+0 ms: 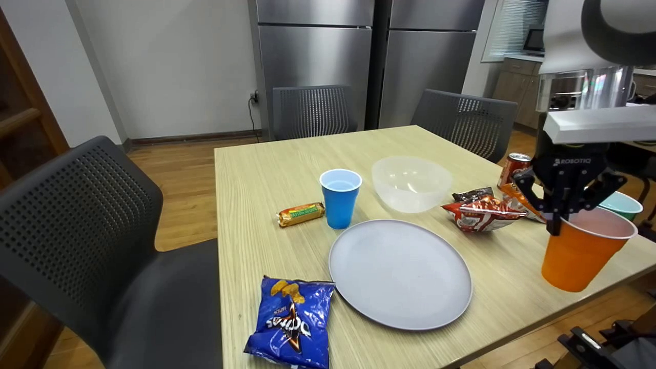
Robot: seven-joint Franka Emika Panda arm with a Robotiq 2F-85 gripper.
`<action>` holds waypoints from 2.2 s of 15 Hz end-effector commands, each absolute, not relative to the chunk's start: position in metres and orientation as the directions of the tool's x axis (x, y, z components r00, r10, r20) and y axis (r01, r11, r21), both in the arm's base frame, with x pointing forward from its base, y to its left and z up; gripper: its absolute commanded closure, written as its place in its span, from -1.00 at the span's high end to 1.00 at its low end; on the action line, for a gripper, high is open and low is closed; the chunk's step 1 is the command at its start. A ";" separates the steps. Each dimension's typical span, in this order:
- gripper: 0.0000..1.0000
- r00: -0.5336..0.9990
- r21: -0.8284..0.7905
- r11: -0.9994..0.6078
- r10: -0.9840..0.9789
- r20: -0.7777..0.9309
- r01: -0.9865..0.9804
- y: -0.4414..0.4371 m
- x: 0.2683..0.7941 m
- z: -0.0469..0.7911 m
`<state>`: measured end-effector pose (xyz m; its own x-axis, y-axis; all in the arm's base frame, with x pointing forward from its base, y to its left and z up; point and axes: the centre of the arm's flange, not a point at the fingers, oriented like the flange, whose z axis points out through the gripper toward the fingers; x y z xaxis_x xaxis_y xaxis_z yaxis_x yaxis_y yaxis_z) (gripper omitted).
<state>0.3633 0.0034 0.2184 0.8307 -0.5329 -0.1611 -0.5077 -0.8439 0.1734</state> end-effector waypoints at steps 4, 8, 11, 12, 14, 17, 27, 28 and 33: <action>-0.98 0.883 0.177 -0.887 -0.451 -0.132 -0.426 0.066 0.375 0.228; -0.98 0.907 0.172 -0.907 -0.406 -0.112 -0.385 0.096 0.386 0.231; -0.98 0.918 0.168 -0.916 -0.383 -0.101 -0.363 0.116 0.398 0.231; -0.98 0.921 0.167 -0.918 -0.378 -0.099 -0.359 0.122 0.403 0.230; -0.98 0.923 0.165 -0.921 -0.372 -0.097 -0.353 0.133 0.414 0.228; -0.98 0.926 0.163 -0.924 -0.364 -0.099 -0.346 0.149 0.431 0.222; -0.98 0.918 0.177 -0.921 -0.372 -0.136 -0.347 0.188 0.474 0.180; -0.98 0.916 0.178 -0.920 -0.375 -0.139 -0.350 0.189 0.477 0.177; -0.98 0.912 0.187 -0.916 -0.383 -0.145 -0.355 0.189 0.483 0.168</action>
<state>0.4731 0.1819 0.1671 0.9225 -0.3603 -0.1388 -0.3377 -0.9271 0.1624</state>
